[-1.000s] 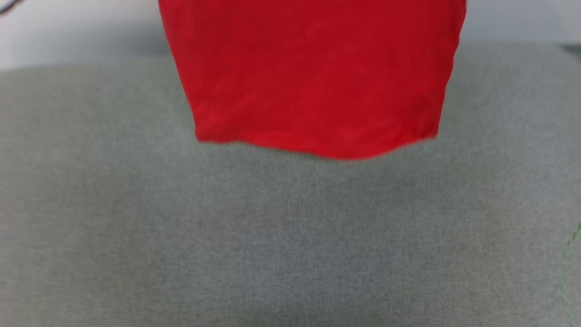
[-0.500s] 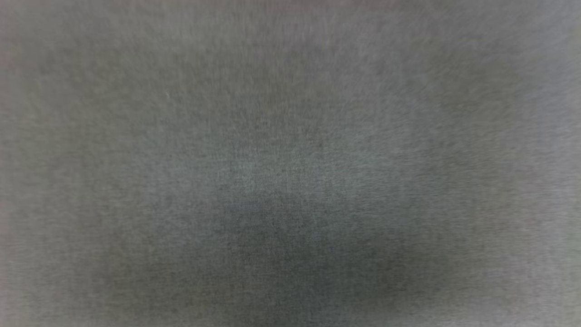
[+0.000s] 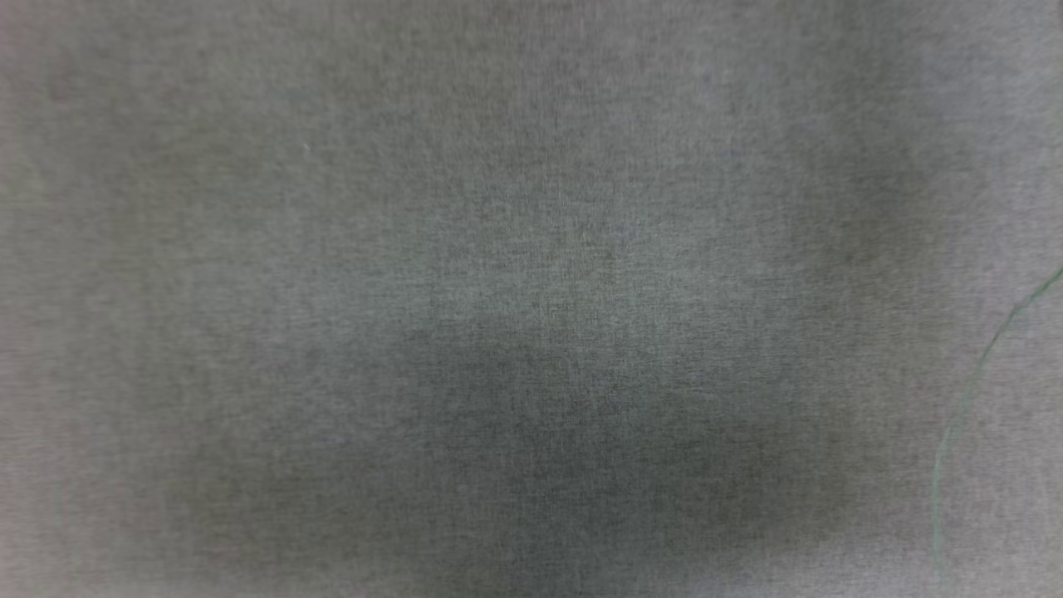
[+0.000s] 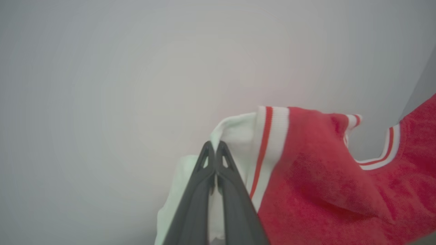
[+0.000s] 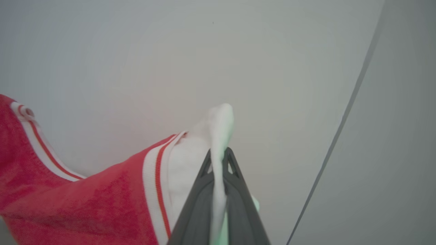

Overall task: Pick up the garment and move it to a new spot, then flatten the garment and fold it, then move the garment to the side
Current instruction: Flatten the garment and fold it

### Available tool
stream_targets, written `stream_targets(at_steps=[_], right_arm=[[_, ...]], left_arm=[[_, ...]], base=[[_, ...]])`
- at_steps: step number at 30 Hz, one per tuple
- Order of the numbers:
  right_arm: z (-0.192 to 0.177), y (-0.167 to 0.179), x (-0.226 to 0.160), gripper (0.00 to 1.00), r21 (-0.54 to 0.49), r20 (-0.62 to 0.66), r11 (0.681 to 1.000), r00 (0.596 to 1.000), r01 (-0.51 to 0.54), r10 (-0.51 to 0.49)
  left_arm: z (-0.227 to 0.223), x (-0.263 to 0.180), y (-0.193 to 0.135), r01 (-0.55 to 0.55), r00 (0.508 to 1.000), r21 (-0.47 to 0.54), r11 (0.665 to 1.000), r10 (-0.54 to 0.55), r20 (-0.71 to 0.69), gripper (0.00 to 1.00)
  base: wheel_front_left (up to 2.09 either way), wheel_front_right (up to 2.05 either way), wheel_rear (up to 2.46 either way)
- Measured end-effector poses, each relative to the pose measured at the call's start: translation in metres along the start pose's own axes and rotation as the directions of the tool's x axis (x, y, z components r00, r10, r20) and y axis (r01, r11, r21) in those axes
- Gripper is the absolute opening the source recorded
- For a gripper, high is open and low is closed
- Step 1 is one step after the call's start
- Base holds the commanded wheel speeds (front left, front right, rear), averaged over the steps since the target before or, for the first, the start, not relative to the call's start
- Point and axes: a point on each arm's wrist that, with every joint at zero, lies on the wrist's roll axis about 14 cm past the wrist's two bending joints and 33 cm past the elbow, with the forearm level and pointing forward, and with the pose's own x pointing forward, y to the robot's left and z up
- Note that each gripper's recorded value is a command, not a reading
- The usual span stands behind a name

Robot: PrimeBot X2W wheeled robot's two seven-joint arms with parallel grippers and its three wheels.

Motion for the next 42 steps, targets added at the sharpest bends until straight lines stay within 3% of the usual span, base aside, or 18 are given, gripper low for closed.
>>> stream_targets(at_steps=[2,8,16,21,28,32,36,42], right_arm=[[-0.019,0.011,-0.014,0.0,0.028,-0.076,0.999,0.997,-0.025,0.027],[-0.012,0.028,-0.046,0.0,0.106,-0.178,0.992,0.98,-0.066,0.085],[-0.027,0.039,-0.136,0.0,0.191,-0.358,0.972,0.913,-0.135,0.197],[-0.028,0.022,-0.202,0.0,0.215,-0.418,0.967,0.881,-0.139,0.22],[-0.038,0.029,-0.286,0.0,0.302,-0.508,0.941,0.81,-0.153,0.295],[-0.039,0.032,-0.316,0.0,0.336,-0.537,0.929,0.779,-0.154,0.324],[-0.047,0.038,-0.341,0.0,0.348,-0.592,0.921,0.72,-0.176,0.361],[-0.059,0.04,-0.367,0.0,0.386,-0.65,0.909,0.653,-0.155,0.387]], left_arm=[[-0.022,-0.013,-0.002,-0.005,0.998,-0.028,1.0,0.003,-0.064,0.0],[-0.031,-0.057,0.0,-0.022,0.99,-0.063,0.998,0.013,-0.138,0.0],[-0.057,-0.139,-0.014,-0.013,0.974,-0.136,0.991,-0.018,-0.227,0.0],[-0.078,-0.197,-0.027,-0.005,0.96,-0.178,0.984,-0.045,-0.276,0.0],[-0.101,-0.274,-0.037,-0.024,0.953,-0.216,0.976,-0.043,-0.301,0.0],[-0.112,-0.314,-0.047,-0.033,0.949,-0.247,0.969,-0.047,-0.313,0.0],[-0.127,-0.35,-0.064,-0.041,0.935,-0.28,0.959,-0.062,-0.35,0.0],[-0.139,-0.377,-0.093,-0.046,0.917,-0.332,0.942,-0.092,-0.389,0.0]], base=[[0.0,0.0,0.0],[0.0,0.0,0.0],[0.0,0.0,0.0],[0.0,0.0,0.0],[0.0,0.0,0.0],[0.0,0.0,0.0],[0.0,0.0,0.0],[0.0,0.0,0.0]])
